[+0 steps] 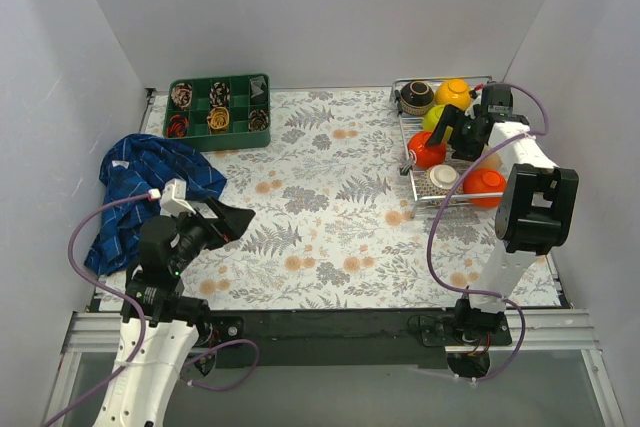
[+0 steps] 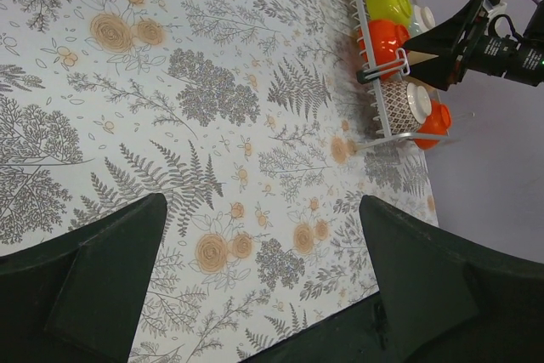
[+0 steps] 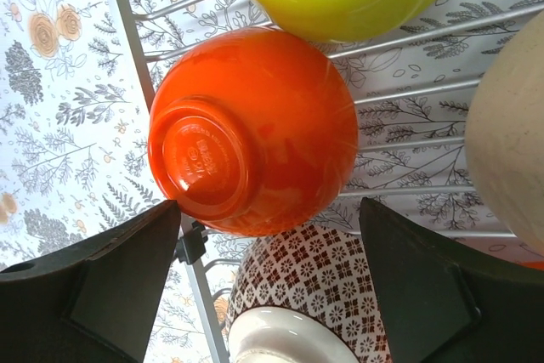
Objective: Unload the bowls from the dish rack
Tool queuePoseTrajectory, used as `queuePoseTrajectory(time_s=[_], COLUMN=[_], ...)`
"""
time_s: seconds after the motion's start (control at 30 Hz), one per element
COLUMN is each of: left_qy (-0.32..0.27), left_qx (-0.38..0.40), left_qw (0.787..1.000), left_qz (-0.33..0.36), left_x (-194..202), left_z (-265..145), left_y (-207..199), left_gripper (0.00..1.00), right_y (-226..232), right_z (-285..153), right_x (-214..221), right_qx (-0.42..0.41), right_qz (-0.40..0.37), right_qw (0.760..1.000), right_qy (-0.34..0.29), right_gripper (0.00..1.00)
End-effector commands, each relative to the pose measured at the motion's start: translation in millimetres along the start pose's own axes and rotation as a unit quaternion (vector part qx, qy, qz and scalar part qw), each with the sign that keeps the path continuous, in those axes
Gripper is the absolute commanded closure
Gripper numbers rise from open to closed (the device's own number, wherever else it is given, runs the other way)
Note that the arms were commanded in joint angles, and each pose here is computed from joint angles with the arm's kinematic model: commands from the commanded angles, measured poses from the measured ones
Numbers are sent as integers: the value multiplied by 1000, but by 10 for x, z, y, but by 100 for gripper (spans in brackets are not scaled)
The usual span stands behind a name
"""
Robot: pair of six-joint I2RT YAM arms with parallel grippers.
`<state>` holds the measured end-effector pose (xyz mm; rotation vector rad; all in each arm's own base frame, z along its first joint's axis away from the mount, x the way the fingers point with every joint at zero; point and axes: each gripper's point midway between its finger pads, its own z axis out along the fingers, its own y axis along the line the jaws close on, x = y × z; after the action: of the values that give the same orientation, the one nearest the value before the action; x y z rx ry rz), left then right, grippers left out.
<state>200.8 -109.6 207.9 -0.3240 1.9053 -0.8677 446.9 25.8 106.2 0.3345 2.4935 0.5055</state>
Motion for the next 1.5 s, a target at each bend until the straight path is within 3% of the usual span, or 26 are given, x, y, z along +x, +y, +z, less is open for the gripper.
queuePoseTrajectory(time_s=[0.0,0.27,0.57,0.93,1.03,1.47], left_qy=[4,8,6,14,17,8], left_qx=[-3,-8,-13,-8,-8,5], left_qw=[1000,1000,1000,1000,1000,1000], left_qz=[4,2,1,1,1,7], left_x=[-1,9,-2,23,31,7], left_z=[32,49,54,57,60,14], left_y=[12,31,46,33,32,-27], left_gripper=[2,2,2,2,2,2], right_y=[-6,-85,-290,-337,-327,-95], right_z=[83,297,440,564,552,251], right_x=[-173,-109,34,331,366,96], right_qx=[-8,-4,35,23,21,-11], right_qz=[2,43,76,89,96,75], right_qw=[999,998,996,996,995,996], right_qy=[-41,-38,-36,-11,-8,-55], right_gripper=[8,10,1,2,6,42])
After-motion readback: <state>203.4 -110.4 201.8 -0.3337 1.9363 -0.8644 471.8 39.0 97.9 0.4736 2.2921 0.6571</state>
